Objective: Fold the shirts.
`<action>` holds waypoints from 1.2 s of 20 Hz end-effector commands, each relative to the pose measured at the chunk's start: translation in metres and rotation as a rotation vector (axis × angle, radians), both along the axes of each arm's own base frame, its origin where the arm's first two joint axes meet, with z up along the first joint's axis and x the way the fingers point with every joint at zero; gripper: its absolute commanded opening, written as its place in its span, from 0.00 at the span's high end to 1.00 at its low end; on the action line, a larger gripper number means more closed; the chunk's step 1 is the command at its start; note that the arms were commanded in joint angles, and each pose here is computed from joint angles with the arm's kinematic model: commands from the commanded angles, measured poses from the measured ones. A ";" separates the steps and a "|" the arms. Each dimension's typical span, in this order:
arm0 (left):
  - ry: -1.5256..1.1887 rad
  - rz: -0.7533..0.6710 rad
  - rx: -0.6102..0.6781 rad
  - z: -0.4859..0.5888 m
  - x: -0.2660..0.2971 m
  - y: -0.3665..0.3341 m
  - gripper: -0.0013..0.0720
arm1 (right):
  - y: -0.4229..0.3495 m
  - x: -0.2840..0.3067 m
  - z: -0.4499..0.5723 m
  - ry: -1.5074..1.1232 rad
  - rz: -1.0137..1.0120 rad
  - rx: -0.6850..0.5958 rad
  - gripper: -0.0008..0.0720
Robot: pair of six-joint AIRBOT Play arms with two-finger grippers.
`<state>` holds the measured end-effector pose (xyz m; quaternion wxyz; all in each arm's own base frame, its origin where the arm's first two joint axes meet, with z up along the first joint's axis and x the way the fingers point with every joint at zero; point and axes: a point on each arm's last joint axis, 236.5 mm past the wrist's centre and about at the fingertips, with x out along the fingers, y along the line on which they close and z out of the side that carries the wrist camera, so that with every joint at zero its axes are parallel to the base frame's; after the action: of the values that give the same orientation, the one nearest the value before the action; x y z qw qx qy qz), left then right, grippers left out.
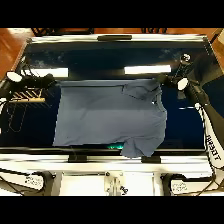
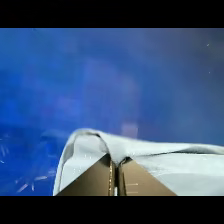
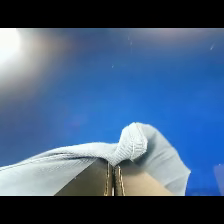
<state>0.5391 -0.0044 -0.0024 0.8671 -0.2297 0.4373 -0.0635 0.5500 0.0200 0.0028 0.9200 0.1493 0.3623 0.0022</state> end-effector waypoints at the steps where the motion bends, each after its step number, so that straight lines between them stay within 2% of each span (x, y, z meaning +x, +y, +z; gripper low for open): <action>1: 0.111 -0.064 -0.037 -0.025 -0.017 -0.013 0.94 | 0.007 -0.020 -0.022 0.121 0.040 0.005 0.89; 4: 0.293 -0.179 -0.063 -0.039 -0.065 -0.023 0.94 | 0.012 -0.077 -0.046 0.375 0.124 -0.015 0.89; 7: 0.468 -0.273 -0.013 -0.058 -0.108 -0.017 0.94 | 0.000 -0.128 -0.071 0.614 0.132 -0.066 0.89; 10: 0.527 -0.298 0.012 -0.066 -0.122 -0.012 0.94 | -0.013 -0.134 -0.075 0.651 0.080 -0.098 0.89; 17: 0.590 -0.292 -0.015 -0.087 -0.128 -0.014 0.94 | -0.011 -0.146 -0.093 0.724 0.058 -0.075 0.89; 18: 0.590 -0.292 -0.015 -0.087 -0.128 -0.014 0.94 | -0.011 -0.146 -0.093 0.724 0.058 -0.073 0.88; 19: 0.592 -0.295 -0.027 -0.086 -0.129 -0.016 0.92 | -0.009 -0.146 -0.093 0.726 0.060 -0.062 0.75; 20: 0.602 -0.304 -0.044 -0.084 -0.132 -0.020 0.71 | -0.005 -0.149 -0.091 0.736 0.072 -0.052 0.43; 21: 0.619 -0.316 -0.049 -0.081 -0.137 -0.021 0.42 | -0.004 -0.153 -0.084 0.750 0.103 -0.057 0.30; 22: 0.636 -0.329 -0.055 -0.076 -0.142 -0.020 0.36 | -0.007 -0.158 -0.074 0.763 0.133 -0.088 0.30; 24: 0.684 -0.341 -0.085 -0.058 -0.154 -0.012 0.36 | -0.030 -0.176 -0.048 0.806 0.145 -0.191 0.30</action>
<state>0.4022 -0.0199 -0.0764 0.6667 -0.1880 0.7085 -0.1350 0.3972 0.0082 -0.0682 0.7329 0.0768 0.6756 -0.0212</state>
